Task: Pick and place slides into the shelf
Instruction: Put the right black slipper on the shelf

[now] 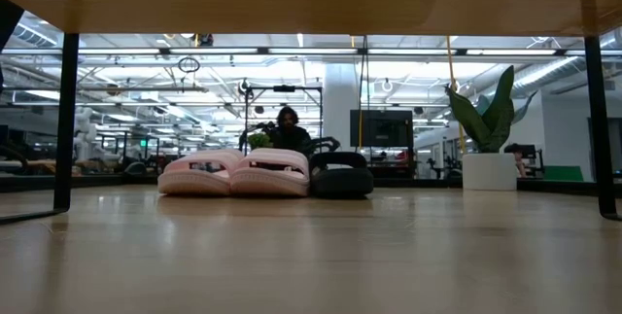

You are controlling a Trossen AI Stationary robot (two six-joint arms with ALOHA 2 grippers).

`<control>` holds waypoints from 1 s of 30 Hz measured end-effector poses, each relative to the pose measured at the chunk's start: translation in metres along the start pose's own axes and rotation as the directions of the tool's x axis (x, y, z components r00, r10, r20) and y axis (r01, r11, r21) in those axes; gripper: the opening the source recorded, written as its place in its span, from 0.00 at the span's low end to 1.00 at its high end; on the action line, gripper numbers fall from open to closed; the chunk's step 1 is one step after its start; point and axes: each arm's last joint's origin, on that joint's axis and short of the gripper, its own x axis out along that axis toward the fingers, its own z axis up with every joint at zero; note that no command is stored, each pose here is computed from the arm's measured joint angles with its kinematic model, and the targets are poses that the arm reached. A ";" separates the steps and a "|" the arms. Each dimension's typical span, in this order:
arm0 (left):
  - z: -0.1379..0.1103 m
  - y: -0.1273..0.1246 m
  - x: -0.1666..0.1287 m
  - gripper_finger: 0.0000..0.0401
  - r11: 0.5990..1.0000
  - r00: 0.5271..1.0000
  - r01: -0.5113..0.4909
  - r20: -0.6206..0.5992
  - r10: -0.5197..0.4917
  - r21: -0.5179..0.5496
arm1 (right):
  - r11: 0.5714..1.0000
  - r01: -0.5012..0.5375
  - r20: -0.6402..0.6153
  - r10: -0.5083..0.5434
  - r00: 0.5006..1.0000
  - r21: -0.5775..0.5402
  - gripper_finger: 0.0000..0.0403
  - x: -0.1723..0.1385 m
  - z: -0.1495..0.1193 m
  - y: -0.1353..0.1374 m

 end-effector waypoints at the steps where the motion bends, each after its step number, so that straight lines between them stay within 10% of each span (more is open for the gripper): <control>1: -0.001 0.001 0.002 0.06 1.000 1.000 0.000 -0.004 0.000 -0.008 | 1.000 0.001 -0.001 -0.001 1.000 -0.003 0.36 0.001 0.000 0.001; 30: 0.012 -0.017 0.027 0.06 0.994 0.992 -0.099 -0.073 0.103 0.052 | 1.000 0.011 -0.013 -0.012 1.000 -0.021 0.36 0.004 -0.001 0.002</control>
